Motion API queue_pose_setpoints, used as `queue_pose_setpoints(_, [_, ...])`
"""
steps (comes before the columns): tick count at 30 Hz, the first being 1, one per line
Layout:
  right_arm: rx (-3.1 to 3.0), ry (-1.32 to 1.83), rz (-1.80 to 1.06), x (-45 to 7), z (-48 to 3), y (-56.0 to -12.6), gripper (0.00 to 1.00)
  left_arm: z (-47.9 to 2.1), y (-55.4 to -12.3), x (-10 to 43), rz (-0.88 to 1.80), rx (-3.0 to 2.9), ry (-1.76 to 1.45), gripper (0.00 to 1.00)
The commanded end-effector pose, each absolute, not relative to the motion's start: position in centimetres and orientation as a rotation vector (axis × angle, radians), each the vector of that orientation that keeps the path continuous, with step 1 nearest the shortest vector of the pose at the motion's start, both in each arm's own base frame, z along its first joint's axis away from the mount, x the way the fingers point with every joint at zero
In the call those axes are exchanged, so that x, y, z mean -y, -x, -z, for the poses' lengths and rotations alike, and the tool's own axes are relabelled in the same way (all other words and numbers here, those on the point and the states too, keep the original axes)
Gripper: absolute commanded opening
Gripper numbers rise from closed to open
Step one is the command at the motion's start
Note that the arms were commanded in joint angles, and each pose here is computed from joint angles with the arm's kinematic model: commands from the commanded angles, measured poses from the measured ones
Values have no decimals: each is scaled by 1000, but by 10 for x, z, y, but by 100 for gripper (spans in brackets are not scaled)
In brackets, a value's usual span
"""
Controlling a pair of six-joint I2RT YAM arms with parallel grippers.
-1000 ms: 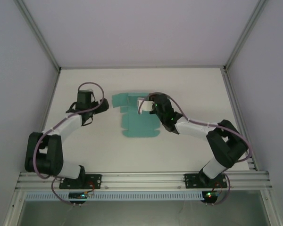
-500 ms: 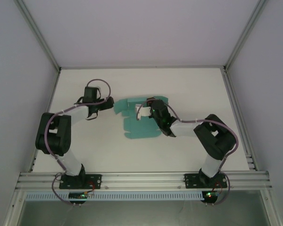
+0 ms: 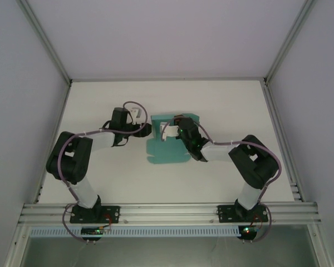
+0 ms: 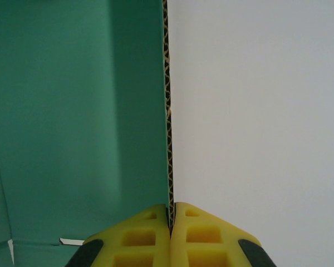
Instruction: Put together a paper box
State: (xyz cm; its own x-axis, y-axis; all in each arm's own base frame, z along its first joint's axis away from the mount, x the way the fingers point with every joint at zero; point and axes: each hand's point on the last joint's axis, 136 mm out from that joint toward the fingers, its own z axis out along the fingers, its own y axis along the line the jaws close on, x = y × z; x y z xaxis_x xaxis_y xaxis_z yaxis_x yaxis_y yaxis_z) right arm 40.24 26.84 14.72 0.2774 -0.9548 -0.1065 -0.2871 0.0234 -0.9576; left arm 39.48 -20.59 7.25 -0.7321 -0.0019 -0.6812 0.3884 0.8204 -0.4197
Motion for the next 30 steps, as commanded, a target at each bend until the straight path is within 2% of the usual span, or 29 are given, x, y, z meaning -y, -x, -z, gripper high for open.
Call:
queue_pose_setpoints(1, [-1216,1447,817,-266,-152,-402,0,-83,-393,217,744,-2218,-341,72])
queue_pose_setpoints(10, [-1170,1458,898,-265,-146,-393,0,-94,-370,207,715,-2077,-344,65])
queue_pose_setpoints(16, [-1167,1470,923,-268,-136,-382,0,-108,-375,222,705,-1976,-431,57])
queue_pose_setpoints(20, [-1165,1463,941,-269,-130,-377,0,-108,-378,234,671,-1949,-486,56])
queue_pose_setpoints(24, [-1166,1468,951,-269,-123,-371,0,-100,-385,234,602,-1969,-472,51])
queue_pose_setpoints(30, [-1172,1496,962,-271,-108,-362,0,-94,-389,236,515,-1956,-443,51])
